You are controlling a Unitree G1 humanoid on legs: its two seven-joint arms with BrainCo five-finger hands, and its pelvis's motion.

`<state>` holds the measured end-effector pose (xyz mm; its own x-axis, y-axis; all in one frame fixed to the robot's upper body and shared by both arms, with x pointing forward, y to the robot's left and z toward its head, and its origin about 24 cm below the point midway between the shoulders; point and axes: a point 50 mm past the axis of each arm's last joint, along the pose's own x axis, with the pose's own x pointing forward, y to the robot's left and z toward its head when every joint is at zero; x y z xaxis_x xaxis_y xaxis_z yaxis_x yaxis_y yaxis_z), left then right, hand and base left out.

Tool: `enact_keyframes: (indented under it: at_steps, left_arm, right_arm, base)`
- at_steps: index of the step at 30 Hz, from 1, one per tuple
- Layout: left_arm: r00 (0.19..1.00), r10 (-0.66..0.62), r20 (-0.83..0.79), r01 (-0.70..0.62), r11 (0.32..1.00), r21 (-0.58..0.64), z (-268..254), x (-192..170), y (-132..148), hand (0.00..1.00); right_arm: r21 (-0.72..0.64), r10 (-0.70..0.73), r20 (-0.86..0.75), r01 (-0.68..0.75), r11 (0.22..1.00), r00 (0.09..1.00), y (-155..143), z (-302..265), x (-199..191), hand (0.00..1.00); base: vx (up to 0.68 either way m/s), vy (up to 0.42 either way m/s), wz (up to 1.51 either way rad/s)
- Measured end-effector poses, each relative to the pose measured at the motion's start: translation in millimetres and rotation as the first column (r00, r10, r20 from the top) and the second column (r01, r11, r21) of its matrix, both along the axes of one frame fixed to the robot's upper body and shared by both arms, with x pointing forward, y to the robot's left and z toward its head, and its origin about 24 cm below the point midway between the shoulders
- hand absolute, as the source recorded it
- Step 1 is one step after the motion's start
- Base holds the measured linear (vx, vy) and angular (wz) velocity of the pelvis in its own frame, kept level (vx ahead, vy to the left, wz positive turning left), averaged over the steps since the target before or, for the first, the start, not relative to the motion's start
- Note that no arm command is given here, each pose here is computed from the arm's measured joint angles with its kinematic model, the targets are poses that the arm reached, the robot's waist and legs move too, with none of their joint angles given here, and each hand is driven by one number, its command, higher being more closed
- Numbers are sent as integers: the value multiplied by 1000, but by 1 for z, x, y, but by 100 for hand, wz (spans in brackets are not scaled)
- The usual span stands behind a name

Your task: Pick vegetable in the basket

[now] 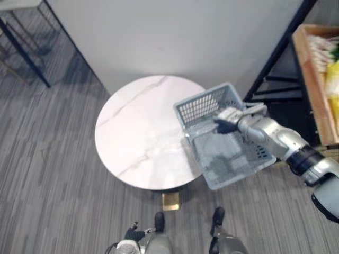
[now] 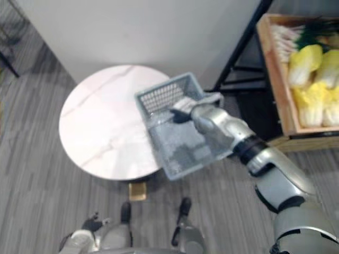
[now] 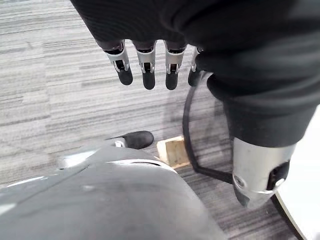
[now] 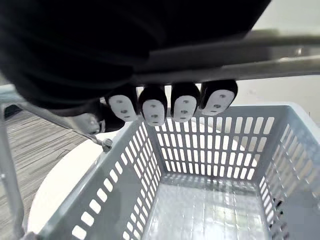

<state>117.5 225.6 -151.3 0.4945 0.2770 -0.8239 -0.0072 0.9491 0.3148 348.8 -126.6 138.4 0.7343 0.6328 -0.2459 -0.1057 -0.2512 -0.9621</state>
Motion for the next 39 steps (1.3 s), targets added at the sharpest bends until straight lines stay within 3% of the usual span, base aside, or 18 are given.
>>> enact_keyframes:
  at_steps: [8, 15, 24, 30, 35, 39]
  left_arm:
    - [997, -53, -61, 53, 999, 5, -5, -17, 0, 0]
    - [991, -61, -119, 60, 998, -19, -10, -38, -1, 0]
    - [972, -127, -198, 123, 992, -32, -14, -60, -1, 0]
    - [966, -168, -195, 168, 986, -13, -12, -54, 2, 0]
    - [977, -129, -171, 137, 990, 32, -7, -39, 17, 0]
    - [981, -129, -148, 131, 991, 5, -9, -30, 5, 0]
  right_arm:
    - [14, 26, -235, -23, 1000, 972, -31, -50, -53, 100]
    - [-16, -184, -406, 195, 981, 895, -94, -95, -99, 100]
    - [-5, -409, -393, 443, 896, 824, -155, -104, -145, 100]
    - [-116, -426, -345, 412, 904, 837, -158, -113, -160, 100]
    - [-66, -363, -283, 360, 931, 888, -140, -106, -136, 100]
    - [-67, -408, -274, 406, 911, 871, -147, -112, -132, 100]
  base:
    - [9, 2, -21]
    - [5, 1, -7]
    - [-7, 21, -33]
    - [-57, 98, -105]
    - [-20, 23, -170]
    - [-28, -95, -123]
